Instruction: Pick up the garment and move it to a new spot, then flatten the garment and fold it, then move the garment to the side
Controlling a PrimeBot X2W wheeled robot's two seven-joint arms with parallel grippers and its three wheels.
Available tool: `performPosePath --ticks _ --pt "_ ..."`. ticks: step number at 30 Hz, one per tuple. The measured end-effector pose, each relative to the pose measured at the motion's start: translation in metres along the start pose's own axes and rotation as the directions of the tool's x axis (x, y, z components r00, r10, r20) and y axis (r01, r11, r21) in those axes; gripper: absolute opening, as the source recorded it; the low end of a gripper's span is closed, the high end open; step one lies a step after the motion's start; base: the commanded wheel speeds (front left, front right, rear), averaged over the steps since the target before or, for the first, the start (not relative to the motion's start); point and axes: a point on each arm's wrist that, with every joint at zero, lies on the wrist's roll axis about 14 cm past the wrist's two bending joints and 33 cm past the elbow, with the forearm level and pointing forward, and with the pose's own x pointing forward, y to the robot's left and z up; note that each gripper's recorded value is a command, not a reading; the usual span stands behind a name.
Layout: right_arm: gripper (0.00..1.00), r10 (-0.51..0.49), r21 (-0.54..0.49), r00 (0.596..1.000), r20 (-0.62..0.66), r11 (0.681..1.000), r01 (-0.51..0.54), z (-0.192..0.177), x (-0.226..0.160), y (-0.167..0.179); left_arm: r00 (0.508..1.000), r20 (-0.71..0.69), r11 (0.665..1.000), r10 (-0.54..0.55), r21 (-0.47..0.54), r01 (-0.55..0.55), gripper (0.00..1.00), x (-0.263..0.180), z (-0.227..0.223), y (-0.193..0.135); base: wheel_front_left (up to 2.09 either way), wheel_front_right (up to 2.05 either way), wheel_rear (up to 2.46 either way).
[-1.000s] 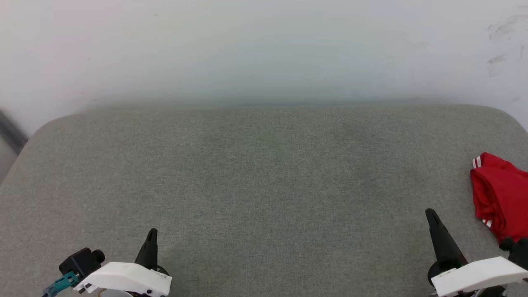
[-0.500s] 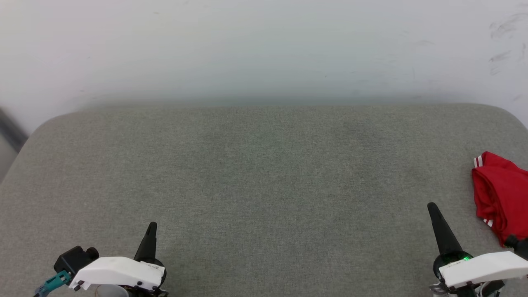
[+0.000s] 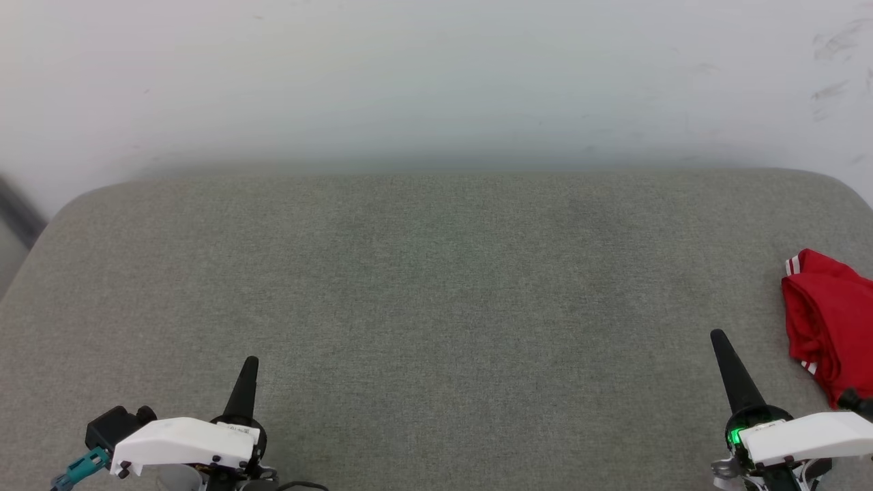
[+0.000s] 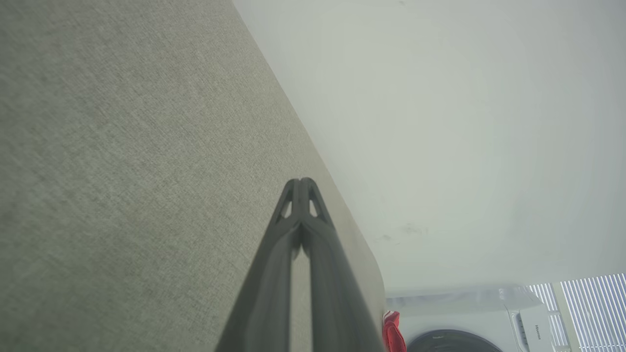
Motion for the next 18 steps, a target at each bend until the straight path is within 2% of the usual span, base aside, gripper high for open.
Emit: performPosePath --ticks 18 --pt "0.0 -0.001 0.168 1.0 0.016 0.986 -0.001 0.0036 0.0083 -0.0014 0.999 0.018 0.986 -0.038 -0.164 0.04 0.0 0.0046 0.0067 -0.0066 0.0 0.0 0.0"
